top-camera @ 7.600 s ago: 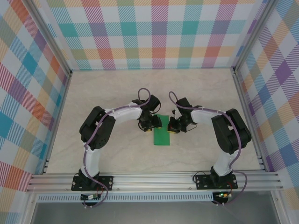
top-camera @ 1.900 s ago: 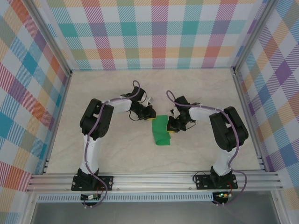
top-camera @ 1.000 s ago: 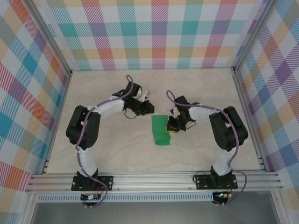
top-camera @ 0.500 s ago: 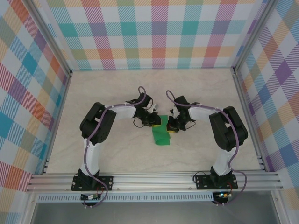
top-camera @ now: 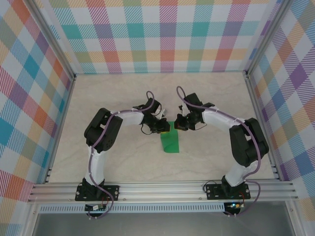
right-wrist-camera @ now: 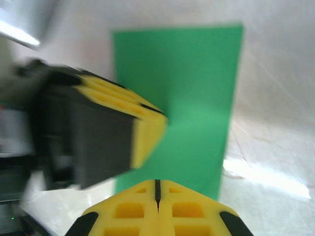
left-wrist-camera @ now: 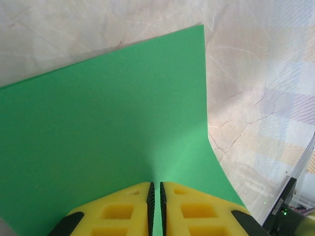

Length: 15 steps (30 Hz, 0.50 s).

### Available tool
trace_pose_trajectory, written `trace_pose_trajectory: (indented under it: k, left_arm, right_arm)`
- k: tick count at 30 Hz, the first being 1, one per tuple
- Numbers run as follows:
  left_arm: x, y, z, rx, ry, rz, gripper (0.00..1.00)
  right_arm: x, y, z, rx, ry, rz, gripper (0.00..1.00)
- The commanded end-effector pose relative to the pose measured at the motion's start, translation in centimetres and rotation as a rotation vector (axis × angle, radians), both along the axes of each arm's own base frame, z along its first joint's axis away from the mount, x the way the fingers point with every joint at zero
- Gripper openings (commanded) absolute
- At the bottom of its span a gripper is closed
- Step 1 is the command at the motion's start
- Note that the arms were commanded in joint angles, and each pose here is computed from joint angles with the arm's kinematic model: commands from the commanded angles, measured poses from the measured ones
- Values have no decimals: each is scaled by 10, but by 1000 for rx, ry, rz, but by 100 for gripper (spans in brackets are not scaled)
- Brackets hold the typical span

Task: Fold a paper plane with a square sheet of paper (fold left side to right side)
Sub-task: Hold the square sheet of paper at the center of the table.

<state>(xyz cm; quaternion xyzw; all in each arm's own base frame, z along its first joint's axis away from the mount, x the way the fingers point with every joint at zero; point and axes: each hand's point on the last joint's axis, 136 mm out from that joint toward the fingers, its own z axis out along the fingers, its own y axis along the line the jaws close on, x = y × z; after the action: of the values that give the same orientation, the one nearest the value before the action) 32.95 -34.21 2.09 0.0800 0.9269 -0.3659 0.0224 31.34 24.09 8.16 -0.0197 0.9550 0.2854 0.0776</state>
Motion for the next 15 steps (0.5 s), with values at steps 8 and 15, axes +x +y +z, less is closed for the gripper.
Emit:
trace_pose_trajectory:
  k: [8,15]
  left_arm:
    - [-17,3,-22,71,22,-29,15]
    - [-17,1,-19,67,15,-33,15]
  right_arm:
    - [38,24,-16,57,12,-2,0]
    - [44,21,-37,33,48,-22,0]
